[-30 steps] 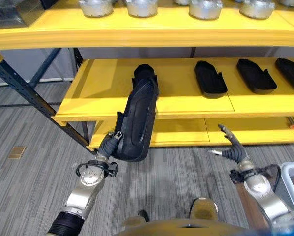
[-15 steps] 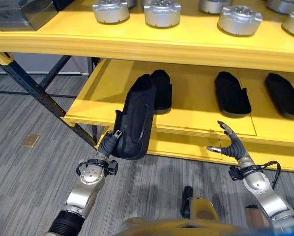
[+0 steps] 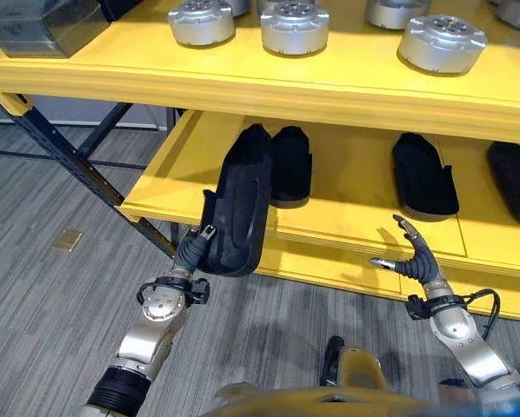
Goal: Move parts from the plastic box to the shelf.
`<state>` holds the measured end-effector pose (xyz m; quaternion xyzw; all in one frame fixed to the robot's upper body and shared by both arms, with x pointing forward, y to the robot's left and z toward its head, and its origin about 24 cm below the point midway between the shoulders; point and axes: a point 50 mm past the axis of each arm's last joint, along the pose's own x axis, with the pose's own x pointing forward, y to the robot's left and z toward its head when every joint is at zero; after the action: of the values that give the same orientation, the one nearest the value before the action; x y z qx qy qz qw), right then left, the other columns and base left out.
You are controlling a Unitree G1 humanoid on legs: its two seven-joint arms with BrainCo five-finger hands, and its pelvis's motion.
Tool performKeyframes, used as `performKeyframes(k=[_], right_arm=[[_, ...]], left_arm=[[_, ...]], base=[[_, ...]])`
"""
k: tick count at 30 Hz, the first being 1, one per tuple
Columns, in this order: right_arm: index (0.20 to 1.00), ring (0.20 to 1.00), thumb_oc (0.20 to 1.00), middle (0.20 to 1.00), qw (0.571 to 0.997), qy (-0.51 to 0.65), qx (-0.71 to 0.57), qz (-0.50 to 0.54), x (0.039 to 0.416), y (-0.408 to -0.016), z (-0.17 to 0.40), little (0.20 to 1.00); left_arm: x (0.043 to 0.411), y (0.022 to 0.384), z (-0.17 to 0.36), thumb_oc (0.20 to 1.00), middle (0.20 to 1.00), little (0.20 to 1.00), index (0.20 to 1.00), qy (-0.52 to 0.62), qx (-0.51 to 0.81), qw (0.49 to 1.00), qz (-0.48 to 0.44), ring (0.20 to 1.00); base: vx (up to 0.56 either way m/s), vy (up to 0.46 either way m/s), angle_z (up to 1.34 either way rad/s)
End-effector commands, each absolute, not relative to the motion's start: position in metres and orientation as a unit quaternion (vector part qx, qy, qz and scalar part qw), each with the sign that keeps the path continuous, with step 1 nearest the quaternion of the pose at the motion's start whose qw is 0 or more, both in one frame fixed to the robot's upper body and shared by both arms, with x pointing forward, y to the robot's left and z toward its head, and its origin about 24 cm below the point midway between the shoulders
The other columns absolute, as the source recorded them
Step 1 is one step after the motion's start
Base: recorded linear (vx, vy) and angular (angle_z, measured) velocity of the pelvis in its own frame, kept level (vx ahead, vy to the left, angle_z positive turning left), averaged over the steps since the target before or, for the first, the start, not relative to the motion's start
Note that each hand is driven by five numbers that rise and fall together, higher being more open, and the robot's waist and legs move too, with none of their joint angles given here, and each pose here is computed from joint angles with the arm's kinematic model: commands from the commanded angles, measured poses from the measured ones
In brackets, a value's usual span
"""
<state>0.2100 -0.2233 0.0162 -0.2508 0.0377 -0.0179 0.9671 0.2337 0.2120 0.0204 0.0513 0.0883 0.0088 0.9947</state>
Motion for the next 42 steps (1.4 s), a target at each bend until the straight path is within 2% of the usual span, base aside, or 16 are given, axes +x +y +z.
performKeyframes(k=[1, 14, 15, 16, 17, 27, 35, 42], right_arm=[[1.0, 1.0, 1.0, 1.0, 0.975, -0.001, -0.221, -0.025, 0.213, -0.22, 0.028, 1.0], [1.0, 1.0, 1.0, 1.0, 0.98, -0.028, -0.195, -0.014, 0.206, -0.225, 0.04, 1.0], [1.0, 1.0, 1.0, 1.0, 0.981, -0.035, -0.188, -0.004, 0.209, -0.223, 0.043, 1.0], [1.0, 1.0, 1.0, 1.0, 0.984, -0.047, -0.168, 0.034, 0.214, -0.215, 0.049, 1.0], [1.0, 1.0, 1.0, 1.0, 0.977, -0.054, -0.188, 0.09, 0.208, -0.211, 0.056, 1.0], [1.0, 1.0, 1.0, 1.0, 0.969, -0.042, -0.21, 0.124, 0.212, -0.207, 0.05, 1.0], [1.0, 1.0, 1.0, 1.0, 0.969, -0.031, -0.219, 0.106, 0.212, -0.215, 0.046, 1.0], [1.0, 1.0, 1.0, 1.0, 0.973, -0.038, -0.213, 0.075, 0.21, -0.216, 0.045, 1.0]], left_arm=[[0.241, 0.202, 0.06, 0.2, 0.2, 0.2, 0.2, -0.026, 0.016, 1.0, -0.005, 0.2], [0.24, 0.203, 0.07, 0.2, 0.2, 0.2, 0.2, -0.045, 0.017, 0.999, -0.006, 0.2], [0.241, 0.202, 0.071, 0.2, 0.2, 0.2, 0.2, -0.048, 0.009, 0.999, 0.001, 0.2], [0.24, 0.206, 0.069, 0.2, 0.2, 0.2, 0.2, -0.05, -0.007, 0.998, 0.046, 0.2], [0.23, 0.221, 0.065, 0.2, 0.2, 0.2, 0.2, -0.042, 0.023, 0.997, 0.057, 0.2], [0.214, 0.23, 0.058, 0.2, 0.2, 0.2, 0.2, -0.035, 0.0, 0.996, 0.084, 0.2], [0.227, 0.226, 0.053, 0.2, 0.2, 0.2, 0.2, -0.02, 0.015, 0.997, 0.068, 0.2], [0.223, 0.23, 0.056, 0.2, 0.2, 0.2, 0.2, -0.036, 0.043, 0.997, 0.046, 0.2]], base=[[0.0, 0.0, 0.06], [0.02, -0.06, -0.05], [-0.05, 0.056, 0.17], [-0.11, 0.214, 0.14], [-0.11, 0.292, -0.01], [0.03, 0.216, -0.91], [0.01, 0.314, 0.07], [0.04, 0.222, 0.3]])
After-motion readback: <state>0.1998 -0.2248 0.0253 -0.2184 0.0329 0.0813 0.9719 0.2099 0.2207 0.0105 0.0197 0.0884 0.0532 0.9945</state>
